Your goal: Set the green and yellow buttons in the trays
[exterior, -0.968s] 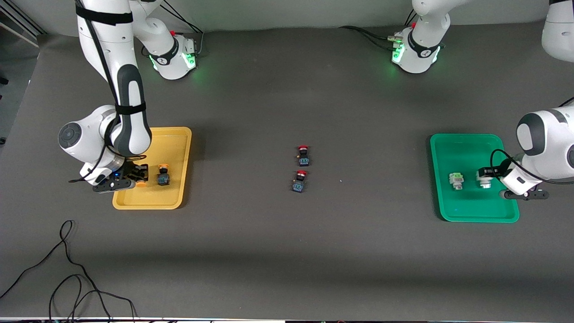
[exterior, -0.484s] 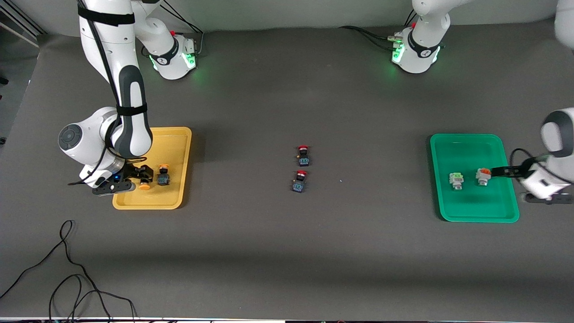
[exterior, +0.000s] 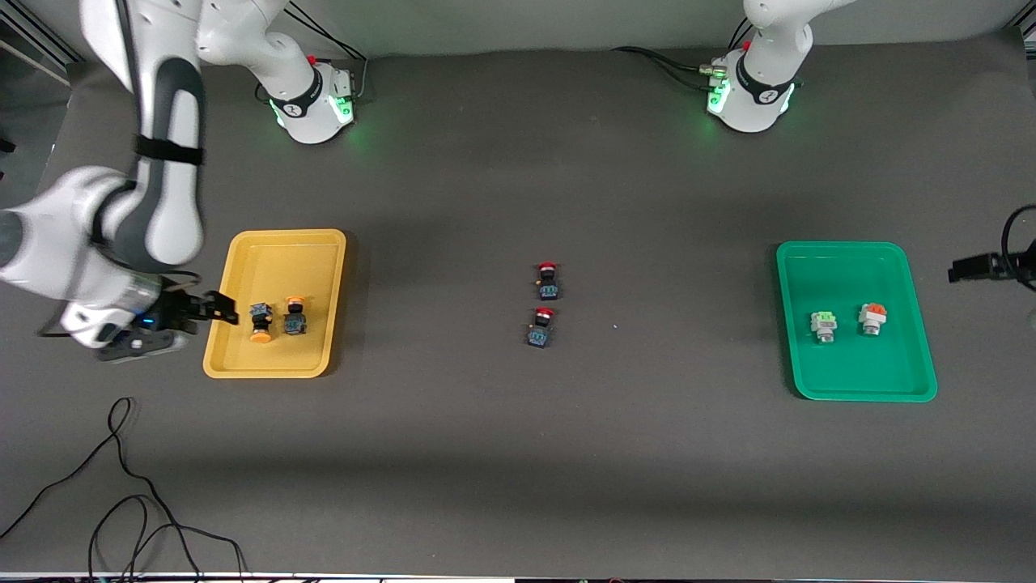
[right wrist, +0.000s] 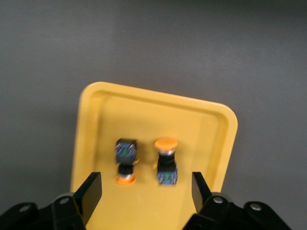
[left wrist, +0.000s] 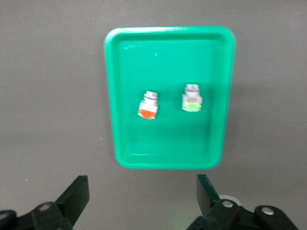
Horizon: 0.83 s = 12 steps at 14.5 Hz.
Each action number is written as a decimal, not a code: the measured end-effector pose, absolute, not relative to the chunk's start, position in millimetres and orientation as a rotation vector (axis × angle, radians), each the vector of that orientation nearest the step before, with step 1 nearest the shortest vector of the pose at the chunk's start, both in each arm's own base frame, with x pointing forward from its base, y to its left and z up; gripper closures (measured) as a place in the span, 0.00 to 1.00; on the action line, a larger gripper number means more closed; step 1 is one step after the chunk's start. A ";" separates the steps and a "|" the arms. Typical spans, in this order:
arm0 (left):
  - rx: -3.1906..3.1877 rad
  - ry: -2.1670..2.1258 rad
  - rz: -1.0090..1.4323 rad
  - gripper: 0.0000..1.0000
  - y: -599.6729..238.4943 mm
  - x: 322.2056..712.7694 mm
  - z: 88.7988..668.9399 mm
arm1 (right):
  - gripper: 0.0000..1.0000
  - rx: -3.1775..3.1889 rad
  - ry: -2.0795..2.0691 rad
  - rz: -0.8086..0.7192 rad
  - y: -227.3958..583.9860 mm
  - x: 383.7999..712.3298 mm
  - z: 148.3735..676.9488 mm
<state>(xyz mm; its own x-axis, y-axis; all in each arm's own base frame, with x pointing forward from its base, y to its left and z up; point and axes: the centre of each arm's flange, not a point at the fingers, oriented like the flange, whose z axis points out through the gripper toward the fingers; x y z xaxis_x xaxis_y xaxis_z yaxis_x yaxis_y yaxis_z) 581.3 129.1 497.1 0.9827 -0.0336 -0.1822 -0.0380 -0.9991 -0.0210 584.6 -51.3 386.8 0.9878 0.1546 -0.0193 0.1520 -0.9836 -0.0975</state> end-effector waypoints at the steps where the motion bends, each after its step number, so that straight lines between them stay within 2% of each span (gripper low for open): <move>1: -3.124 0.067 0.273 0.00 112.6 575.6 514.4 | 0.15 -3.029 -0.234 0.065 -56.8 587.4 415.0; 4: -3.147 0.028 0.224 0.00 55.1 561.6 556.7 | 0.15 -3.059 -0.212 0.150 -62.8 588.1 504.5; 7: -3.126 0.014 0.204 0.00 -14.1 553.2 574.8 | 0.15 -3.110 -0.141 0.214 -38.2 582.8 582.5; 10: -3.125 0.035 0.196 0.00 -45.6 551.0 577.2 | 0.15 -3.165 -0.067 0.205 -11.7 578.1 630.1; 12: -3.142 0.029 0.191 0.00 -45.5 549.8 580.4 | 0.13 -3.178 0.013 0.190 -12.2 576.4 642.5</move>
